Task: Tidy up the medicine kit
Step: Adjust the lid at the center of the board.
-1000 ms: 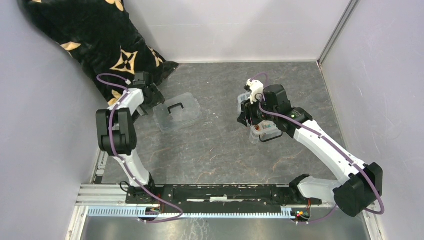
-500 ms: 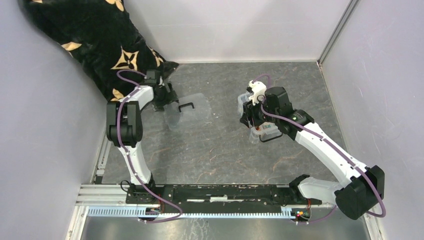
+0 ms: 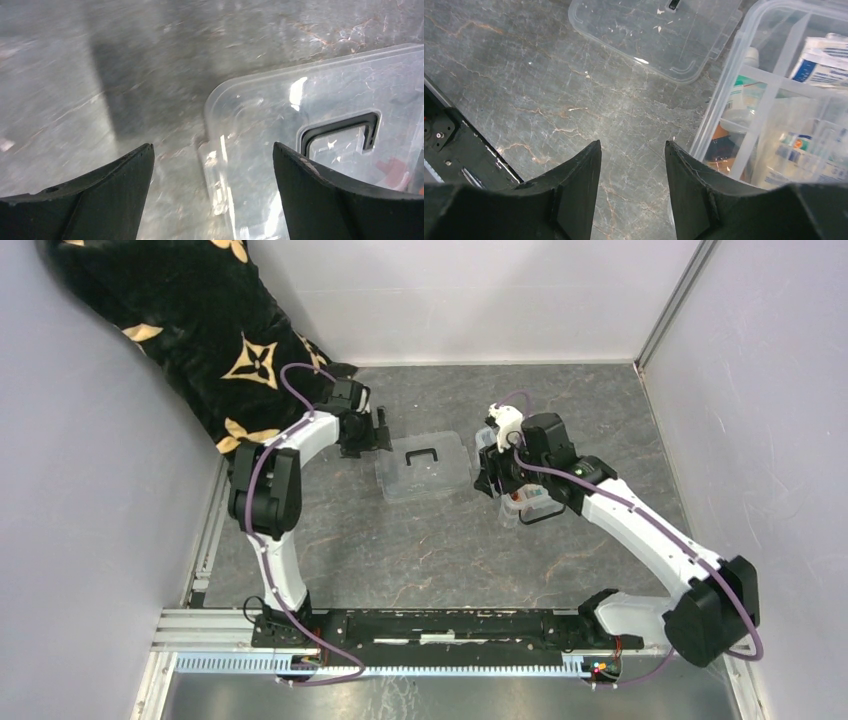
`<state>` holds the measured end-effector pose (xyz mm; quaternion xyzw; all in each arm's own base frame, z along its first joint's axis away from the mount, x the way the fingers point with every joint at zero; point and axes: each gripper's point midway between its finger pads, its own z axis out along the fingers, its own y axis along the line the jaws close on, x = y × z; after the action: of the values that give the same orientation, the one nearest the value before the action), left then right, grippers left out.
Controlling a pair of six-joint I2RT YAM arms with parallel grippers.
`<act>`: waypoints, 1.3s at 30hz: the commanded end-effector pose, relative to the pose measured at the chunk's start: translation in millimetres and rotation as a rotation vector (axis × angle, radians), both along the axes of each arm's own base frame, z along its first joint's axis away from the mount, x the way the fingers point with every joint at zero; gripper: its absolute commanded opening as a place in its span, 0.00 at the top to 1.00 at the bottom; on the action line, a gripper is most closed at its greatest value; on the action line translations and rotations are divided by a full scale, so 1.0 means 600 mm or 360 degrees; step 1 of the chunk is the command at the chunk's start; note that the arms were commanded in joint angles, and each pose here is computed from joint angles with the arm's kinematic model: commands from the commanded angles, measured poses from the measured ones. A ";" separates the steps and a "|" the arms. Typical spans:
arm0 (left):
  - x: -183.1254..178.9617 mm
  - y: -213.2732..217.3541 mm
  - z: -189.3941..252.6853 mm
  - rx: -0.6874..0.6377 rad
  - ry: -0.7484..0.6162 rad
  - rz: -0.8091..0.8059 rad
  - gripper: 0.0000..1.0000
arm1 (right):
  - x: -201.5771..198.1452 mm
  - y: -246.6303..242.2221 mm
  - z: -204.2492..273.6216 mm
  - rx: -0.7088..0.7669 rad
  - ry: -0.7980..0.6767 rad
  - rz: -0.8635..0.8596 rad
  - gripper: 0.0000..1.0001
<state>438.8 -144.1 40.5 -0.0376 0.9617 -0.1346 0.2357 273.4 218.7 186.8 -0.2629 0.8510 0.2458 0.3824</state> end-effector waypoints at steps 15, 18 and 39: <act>-0.177 0.089 0.146 -0.0120 -0.0279 0.0426 0.04 | 0.229 0.122 -0.045 -0.0186 -0.0052 -0.0223 0.40; -0.200 0.095 0.159 -0.0114 -0.0293 0.0423 0.04 | 0.283 0.137 -0.044 -0.0164 -0.0108 -0.0350 0.40; -0.270 0.106 0.176 -0.0115 -0.0339 0.0367 0.04 | 0.466 0.134 -0.200 -0.0355 -0.0086 -0.0548 0.48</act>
<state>276.5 -75.2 135.5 -0.1430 0.9222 -0.1268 0.3363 536.4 297.5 58.5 -0.1452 0.9029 0.0692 0.3986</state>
